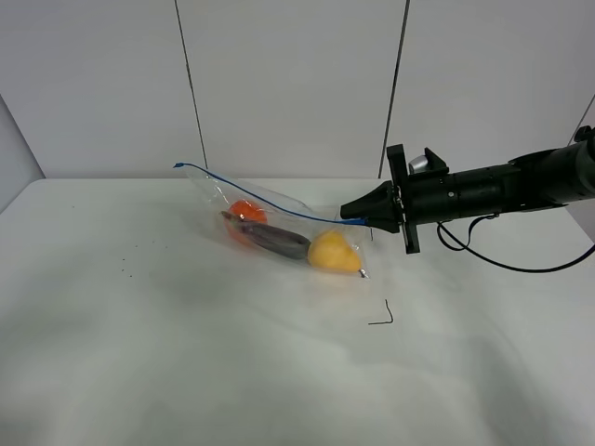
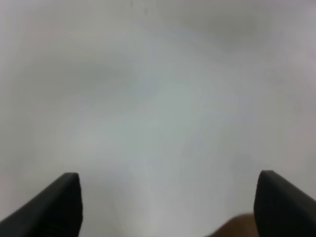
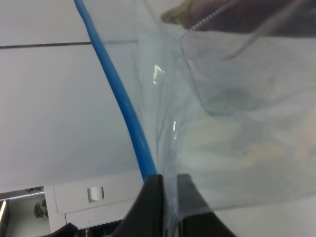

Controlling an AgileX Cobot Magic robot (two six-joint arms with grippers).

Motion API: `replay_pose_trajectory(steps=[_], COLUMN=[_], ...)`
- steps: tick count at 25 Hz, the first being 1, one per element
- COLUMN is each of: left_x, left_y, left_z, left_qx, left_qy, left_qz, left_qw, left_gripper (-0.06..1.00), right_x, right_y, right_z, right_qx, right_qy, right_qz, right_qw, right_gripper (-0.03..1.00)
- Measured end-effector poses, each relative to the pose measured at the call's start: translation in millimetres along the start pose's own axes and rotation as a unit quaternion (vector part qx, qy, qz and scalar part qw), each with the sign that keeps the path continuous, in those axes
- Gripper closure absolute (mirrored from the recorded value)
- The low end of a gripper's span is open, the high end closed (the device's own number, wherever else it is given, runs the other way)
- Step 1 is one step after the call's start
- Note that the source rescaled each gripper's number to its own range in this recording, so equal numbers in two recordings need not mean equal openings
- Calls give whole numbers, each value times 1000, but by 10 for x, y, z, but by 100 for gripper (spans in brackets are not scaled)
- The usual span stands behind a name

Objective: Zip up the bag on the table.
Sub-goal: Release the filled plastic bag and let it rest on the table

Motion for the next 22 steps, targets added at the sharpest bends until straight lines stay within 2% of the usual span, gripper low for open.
replay_pose_trajectory(steps=[5, 7, 9, 12, 14, 16, 19, 22], left_x=[-6, -8, -8, -8, -8, -8, -8, -8], left_y=[201, 212, 213, 213, 213, 213, 213, 213], left_z=[21, 22, 22, 22, 22, 22, 22, 22], left_qx=[-74, -78, -78, -78, -78, -78, -78, -78], left_qy=[-1, -1, -1, -1, -1, -1, -1, -1], left_qz=[-6, -7, -7, -7, -7, -7, -7, -7], left_qw=[997, 997, 997, 997, 997, 997, 997, 997], left_gripper=[-1, -1, -1, -1, -1, -1, -1, -1], right_x=[0, -3, -3, -24, -51, -79, -157, -296], right_y=[0, 0, 0, 0, 4, 24, 114, 311], right_z=[0, -4, -20, -44, -75, -90, -74, 22], right_qx=[0, 1, 5, 11, 22, 41, 78, 106], right_qy=[-7, -14, -18, -28, -32, -21, 2, 38], right_qz=[0, -1, -1, -7, -17, -42, -111, -213], right_qw=[1000, 1000, 1000, 1000, 999, 998, 991, 971], right_gripper=[97, 91, 72, 21, 6, 0, -2, -3])
Point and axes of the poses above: a point on each arm's last joint axis where the gripper is mounted, y pointing back along that axis away from the gripper, x along the wrist's bending axis when the last joint is at zero, z = x × y, the point moved 10 cm from there along -y, pointing out along that axis toward the gripper, and after that the axes turned 6 degrees about y, right-handed, at the moved point
